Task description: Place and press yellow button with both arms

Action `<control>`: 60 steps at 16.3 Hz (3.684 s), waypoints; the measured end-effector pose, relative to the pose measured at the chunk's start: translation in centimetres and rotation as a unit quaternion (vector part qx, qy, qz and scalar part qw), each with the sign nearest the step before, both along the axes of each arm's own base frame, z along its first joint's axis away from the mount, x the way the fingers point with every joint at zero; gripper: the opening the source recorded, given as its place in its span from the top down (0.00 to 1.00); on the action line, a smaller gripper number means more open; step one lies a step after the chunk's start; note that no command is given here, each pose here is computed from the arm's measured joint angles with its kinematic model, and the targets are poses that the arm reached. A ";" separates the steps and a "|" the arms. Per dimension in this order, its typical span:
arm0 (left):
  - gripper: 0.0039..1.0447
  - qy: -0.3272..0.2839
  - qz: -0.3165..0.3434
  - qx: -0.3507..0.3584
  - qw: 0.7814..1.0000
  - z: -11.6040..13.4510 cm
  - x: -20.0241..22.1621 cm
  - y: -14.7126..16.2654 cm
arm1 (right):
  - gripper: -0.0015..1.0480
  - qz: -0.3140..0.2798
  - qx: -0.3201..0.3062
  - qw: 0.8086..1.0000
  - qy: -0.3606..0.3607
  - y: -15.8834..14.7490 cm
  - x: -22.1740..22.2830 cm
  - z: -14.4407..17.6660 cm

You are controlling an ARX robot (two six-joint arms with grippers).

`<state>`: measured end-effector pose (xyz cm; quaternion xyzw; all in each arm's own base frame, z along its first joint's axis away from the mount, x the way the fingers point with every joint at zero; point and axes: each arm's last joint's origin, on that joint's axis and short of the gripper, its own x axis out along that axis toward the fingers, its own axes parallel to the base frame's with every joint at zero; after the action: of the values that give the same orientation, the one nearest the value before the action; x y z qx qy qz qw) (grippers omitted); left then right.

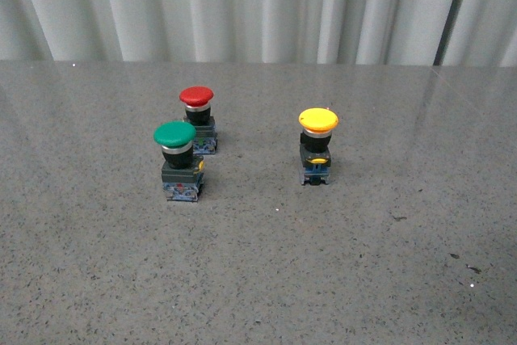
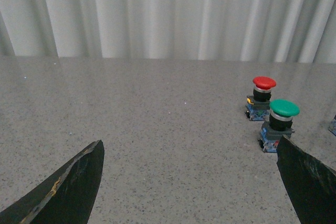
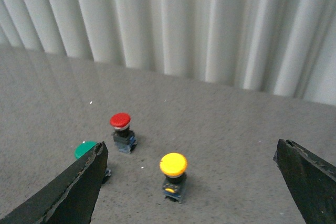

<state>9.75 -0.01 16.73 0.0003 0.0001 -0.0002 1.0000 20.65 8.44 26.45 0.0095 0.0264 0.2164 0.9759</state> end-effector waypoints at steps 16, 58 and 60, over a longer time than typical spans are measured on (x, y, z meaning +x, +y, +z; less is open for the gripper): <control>0.06 0.000 0.000 0.000 1.000 0.0 0.0 0.0 | 0.98 -0.010 -0.090 0.979 0.181 7.5 13.1 -6.8; 0.06 0.000 0.000 0.000 1.000 0.0 0.0 0.0 | 0.98 -0.216 -0.003 0.976 -0.021 -8.4 -9.2 -6.3; 0.06 0.000 0.000 0.000 1.000 0.0 0.0 0.0 | 0.98 -0.217 -0.005 0.976 -0.018 -8.4 -9.3 -7.0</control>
<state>9.75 -0.01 16.72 0.0003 0.0003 -0.0002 1.0000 11.30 0.00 19.44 0.0060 0.0072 0.0000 1.0000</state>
